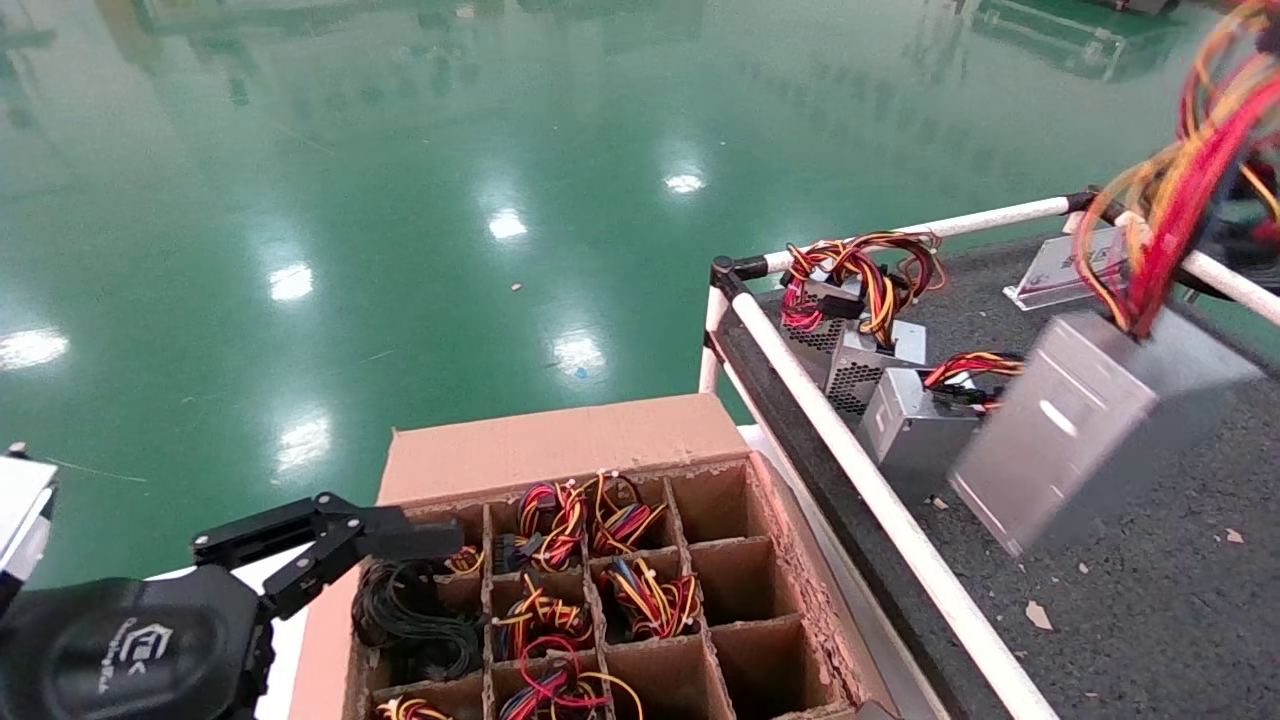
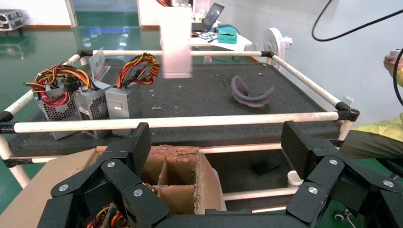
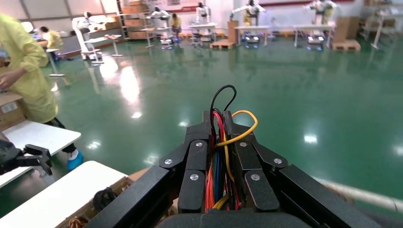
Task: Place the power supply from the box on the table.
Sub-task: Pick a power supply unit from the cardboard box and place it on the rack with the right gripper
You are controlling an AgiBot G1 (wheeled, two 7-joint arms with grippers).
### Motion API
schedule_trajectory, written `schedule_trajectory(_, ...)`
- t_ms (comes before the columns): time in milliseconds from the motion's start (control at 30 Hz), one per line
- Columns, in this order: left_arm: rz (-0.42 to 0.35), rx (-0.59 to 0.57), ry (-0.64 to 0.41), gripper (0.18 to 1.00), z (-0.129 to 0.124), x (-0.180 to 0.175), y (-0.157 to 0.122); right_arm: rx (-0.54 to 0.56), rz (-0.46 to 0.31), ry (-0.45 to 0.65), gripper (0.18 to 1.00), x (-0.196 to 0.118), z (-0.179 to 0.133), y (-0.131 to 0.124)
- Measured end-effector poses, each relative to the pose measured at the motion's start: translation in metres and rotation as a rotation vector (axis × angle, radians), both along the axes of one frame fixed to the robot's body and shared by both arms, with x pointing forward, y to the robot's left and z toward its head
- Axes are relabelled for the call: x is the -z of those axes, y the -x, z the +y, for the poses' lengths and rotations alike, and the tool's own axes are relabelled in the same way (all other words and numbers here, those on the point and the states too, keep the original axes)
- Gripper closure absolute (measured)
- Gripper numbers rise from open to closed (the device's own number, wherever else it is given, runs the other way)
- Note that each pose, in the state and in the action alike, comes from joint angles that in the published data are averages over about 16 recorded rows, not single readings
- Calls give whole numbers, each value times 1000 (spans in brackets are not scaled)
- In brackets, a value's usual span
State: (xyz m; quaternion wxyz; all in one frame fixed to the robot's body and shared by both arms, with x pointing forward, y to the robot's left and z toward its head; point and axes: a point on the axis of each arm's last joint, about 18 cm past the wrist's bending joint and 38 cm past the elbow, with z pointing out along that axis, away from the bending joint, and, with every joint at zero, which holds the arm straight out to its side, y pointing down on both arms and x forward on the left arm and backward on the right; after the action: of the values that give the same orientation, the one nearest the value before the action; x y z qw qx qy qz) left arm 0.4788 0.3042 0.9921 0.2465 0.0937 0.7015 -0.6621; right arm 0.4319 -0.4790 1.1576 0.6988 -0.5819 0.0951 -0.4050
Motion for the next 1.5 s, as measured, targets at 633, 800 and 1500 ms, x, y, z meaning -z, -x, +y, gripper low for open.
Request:
schedule_trajectory(633, 0, 0, 0, 184, 0, 0, 0, 55, 137, -46, 955, 73, -35, -22)
schedule_trajectory(800, 0, 0, 0, 184, 0, 0, 0, 66, 146, -52, 956, 81, -38, -31)
schedule_trajectory(1500, 0, 0, 0, 184, 0, 0, 0, 91, 187, -51, 957, 103, -30, -82)
